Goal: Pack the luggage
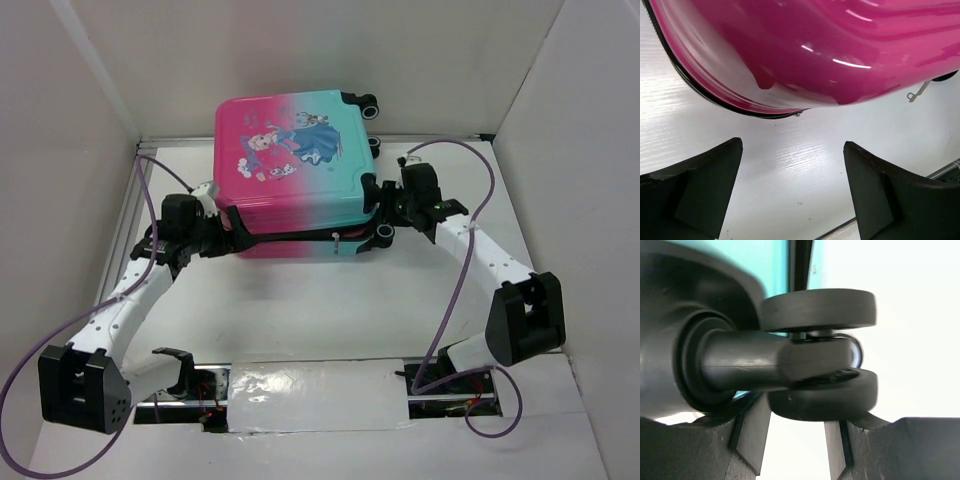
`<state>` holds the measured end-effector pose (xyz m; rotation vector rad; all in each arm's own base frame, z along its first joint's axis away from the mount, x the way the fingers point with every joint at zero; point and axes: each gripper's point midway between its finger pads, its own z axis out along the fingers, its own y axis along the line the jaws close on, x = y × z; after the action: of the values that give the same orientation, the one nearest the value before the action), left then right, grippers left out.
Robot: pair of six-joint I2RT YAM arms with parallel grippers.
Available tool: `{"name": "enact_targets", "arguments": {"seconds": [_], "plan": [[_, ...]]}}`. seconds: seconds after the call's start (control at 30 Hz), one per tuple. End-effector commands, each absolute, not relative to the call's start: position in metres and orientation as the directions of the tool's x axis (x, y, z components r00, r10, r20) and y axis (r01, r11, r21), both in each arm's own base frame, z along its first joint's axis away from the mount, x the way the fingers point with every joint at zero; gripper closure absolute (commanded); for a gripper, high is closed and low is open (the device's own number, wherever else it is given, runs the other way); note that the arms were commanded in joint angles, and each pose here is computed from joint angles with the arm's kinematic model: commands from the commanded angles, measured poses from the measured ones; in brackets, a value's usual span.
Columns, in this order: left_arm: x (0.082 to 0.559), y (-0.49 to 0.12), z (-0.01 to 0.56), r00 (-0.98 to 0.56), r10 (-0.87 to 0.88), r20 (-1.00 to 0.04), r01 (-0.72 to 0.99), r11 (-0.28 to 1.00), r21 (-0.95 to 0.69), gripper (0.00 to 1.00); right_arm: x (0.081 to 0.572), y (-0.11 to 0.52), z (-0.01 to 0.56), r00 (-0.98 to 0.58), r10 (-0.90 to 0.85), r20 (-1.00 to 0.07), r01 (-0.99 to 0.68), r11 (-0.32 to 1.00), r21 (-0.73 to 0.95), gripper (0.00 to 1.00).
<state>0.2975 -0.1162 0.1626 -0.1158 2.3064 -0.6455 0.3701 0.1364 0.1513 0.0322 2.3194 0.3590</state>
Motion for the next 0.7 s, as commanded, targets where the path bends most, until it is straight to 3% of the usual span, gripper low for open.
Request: {"name": "enact_targets", "arguments": {"seconds": [0.0, 0.2, 0.4, 0.67], "plan": [[0.299, -0.118, 0.155, -0.732, -0.259, -0.63, 0.093, 0.878, -0.469, 0.06, 0.399, 0.146, 0.2, -0.569, 0.151, -0.808, -0.153, 0.946, 0.285, 0.51], [0.295, -0.14, 0.138, -0.757, -0.203, -0.622, 0.129, 0.886, -0.446, 0.07, 0.346, 0.167, 0.204, -0.569, 0.146, -0.809, -0.226, 0.919, 0.324, 0.51], [0.296, -0.15, 0.128, -0.737, -0.19, -0.648, 0.121, 0.907, -0.403, 0.07, 0.286, 0.201, 0.197, -0.583, 0.116, -0.804, -0.34, 0.864, 0.371, 0.4], [0.31, -0.134, 0.125, -0.644, -0.229, -0.73, 0.044, 0.942, -0.334, 0.1, 0.278, 0.231, 0.178, -0.577, 0.042, -0.816, -0.355, 0.886, 0.297, 0.39]]}}
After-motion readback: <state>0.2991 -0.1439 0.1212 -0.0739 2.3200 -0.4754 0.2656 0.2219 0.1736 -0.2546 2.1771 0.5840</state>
